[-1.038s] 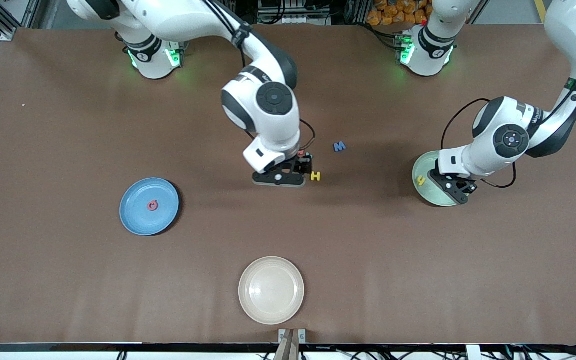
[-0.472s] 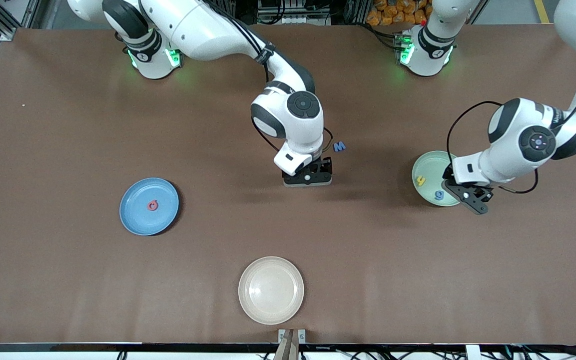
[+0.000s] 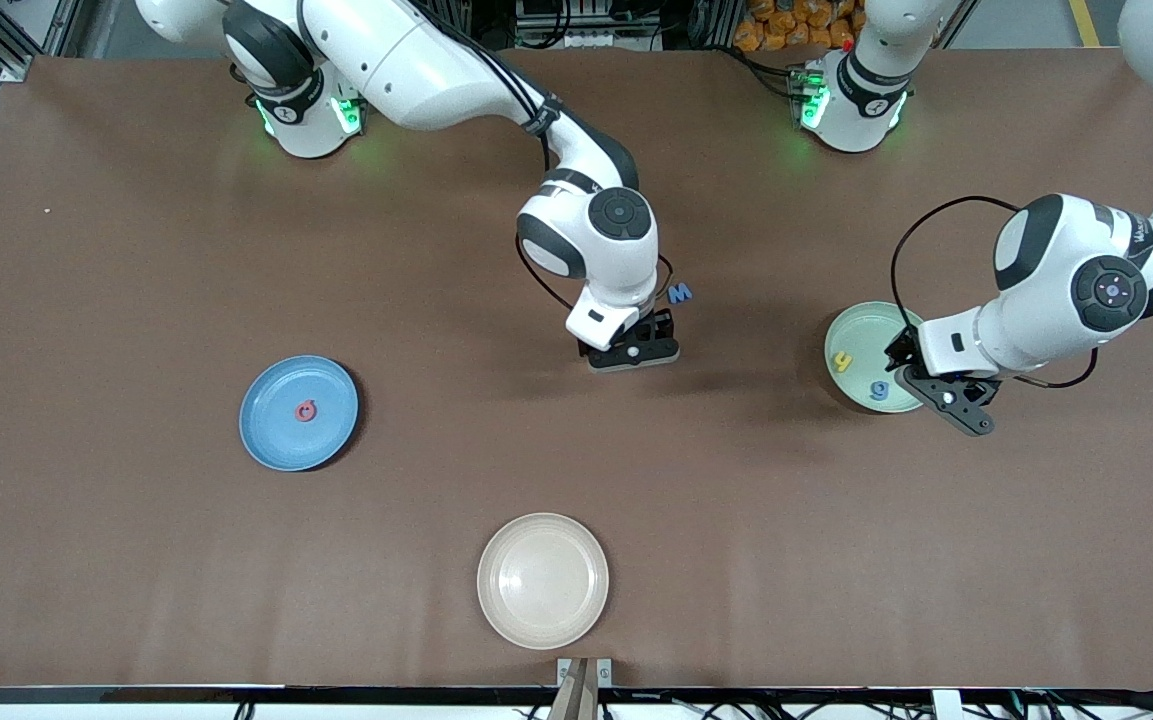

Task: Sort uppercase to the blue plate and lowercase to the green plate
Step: 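Release the g on the green plate while the right gripper grasps yellow H, then carry the H to the blue plate while the left gripper returns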

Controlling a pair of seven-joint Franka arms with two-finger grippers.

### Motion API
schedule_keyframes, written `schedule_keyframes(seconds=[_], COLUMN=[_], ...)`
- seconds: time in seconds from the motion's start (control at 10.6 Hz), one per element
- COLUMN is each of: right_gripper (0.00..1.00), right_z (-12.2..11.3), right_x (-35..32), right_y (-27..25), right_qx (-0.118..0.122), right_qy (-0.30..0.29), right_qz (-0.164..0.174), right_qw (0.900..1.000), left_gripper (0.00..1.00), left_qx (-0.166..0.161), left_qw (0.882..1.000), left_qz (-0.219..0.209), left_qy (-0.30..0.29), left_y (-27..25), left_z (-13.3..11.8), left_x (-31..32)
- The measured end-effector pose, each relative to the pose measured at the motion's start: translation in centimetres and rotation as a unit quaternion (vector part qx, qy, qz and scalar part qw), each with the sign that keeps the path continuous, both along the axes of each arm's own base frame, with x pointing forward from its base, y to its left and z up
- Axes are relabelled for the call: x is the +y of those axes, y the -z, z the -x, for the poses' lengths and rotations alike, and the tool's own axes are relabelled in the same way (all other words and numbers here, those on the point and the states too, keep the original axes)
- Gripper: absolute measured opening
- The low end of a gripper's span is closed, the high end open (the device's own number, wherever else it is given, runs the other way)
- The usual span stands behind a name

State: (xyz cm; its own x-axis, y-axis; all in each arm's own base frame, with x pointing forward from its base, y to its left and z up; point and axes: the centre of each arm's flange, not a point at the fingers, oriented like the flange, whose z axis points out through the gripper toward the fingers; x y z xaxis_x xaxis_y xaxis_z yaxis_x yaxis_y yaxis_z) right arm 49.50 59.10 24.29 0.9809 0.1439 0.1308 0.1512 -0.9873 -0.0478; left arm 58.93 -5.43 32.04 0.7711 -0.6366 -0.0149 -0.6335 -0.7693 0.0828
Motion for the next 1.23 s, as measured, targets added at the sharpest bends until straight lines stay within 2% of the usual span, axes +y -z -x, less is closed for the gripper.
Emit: schedule_keyframes(seconds=[0.57, 0.94, 1.23], right_gripper=[0.81, 0.79, 0.73], right_z=[0.6, 0.8, 0.7], right_x=[1.0, 0.9, 0.9], right_y=[3.9, 5.7, 6.2], right_qx=[0.010, 0.017, 0.017], right_qy=[-0.001, 0.011, 0.015], right_qz=[0.005, 0.008, 0.006], right_qw=[1.000, 1.000, 1.000], left_gripper=[0.59, 0.58, 0.58], left_qx=[0.007, 0.012, 0.014], left_qw=[0.999, 0.999, 0.999], left_qz=[0.008, 0.011, 0.013], left_qy=[-0.033, -0.041, -0.041], left_y=[0.0, 0.4, 0.6], left_z=[0.2, 0.2, 0.2], left_x=[-1.3, -1.3, -1.3])
